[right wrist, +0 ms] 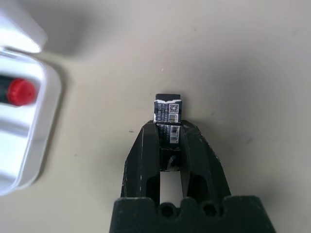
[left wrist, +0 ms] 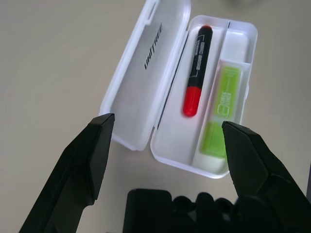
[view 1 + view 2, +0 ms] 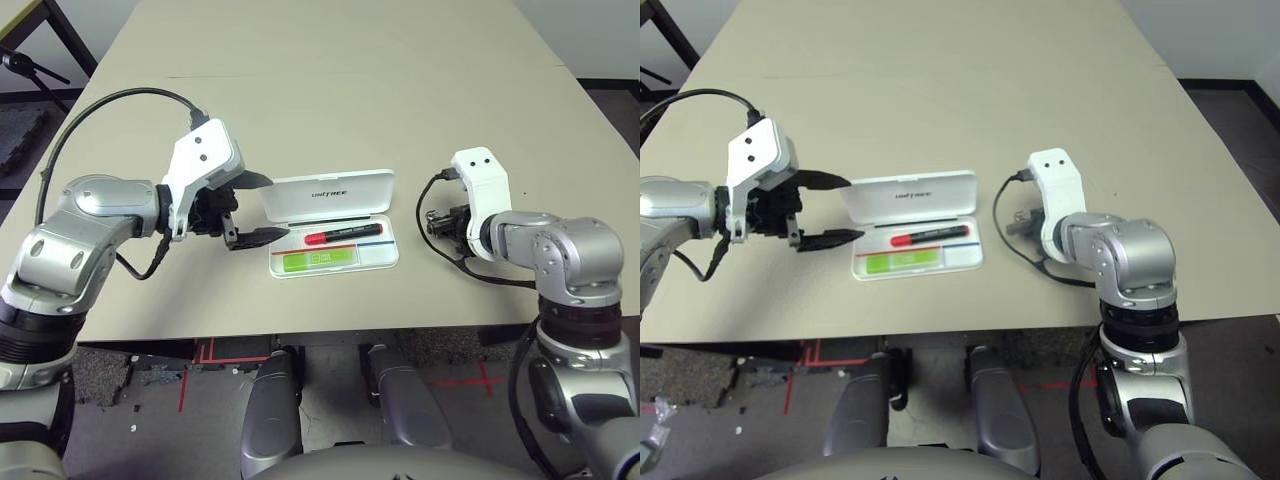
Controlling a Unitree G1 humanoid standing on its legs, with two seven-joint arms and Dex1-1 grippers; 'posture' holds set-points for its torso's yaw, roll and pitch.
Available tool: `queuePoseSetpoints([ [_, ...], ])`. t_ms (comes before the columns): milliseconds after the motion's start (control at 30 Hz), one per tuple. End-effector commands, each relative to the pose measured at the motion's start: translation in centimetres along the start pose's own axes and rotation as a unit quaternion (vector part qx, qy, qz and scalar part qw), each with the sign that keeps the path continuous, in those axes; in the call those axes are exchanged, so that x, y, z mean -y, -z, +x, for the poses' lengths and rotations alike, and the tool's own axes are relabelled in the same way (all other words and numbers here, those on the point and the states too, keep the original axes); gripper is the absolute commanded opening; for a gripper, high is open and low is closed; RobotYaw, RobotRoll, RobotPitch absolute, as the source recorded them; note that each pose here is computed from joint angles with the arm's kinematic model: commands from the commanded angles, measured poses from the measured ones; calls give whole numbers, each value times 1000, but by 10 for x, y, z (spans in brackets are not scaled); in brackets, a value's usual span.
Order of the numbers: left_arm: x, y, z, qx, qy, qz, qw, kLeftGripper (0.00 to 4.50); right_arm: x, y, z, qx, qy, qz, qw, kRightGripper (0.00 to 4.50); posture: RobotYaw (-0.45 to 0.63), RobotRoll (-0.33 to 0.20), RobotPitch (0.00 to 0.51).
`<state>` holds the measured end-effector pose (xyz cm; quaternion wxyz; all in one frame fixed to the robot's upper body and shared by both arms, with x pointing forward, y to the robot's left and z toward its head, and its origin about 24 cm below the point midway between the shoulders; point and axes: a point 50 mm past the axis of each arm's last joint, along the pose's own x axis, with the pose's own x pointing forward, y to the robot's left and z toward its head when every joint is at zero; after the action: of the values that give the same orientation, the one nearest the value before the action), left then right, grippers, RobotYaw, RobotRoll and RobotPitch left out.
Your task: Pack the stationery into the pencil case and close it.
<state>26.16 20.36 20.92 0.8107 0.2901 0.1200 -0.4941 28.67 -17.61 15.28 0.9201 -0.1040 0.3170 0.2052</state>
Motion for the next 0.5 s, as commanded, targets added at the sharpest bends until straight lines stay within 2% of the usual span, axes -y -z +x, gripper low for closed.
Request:
queuePoseSetpoints([
  [33, 7, 0, -6, -3, 13, 15, 1000, 4500, -4, -3, -3, 17, -54, -65, 996, 296, -94, 0, 201],
  [233, 16, 2, -10, -11, 31, 19, 999, 4500, 4, -8, -13, 26, -101, -180, 978, 296, -84, 0, 198],
  [500, 20, 0, -12, -10, 45, 39, 998, 4500, 7, -23, -29, 49, -213, -345, 913, 296, -76, 0, 191],
])
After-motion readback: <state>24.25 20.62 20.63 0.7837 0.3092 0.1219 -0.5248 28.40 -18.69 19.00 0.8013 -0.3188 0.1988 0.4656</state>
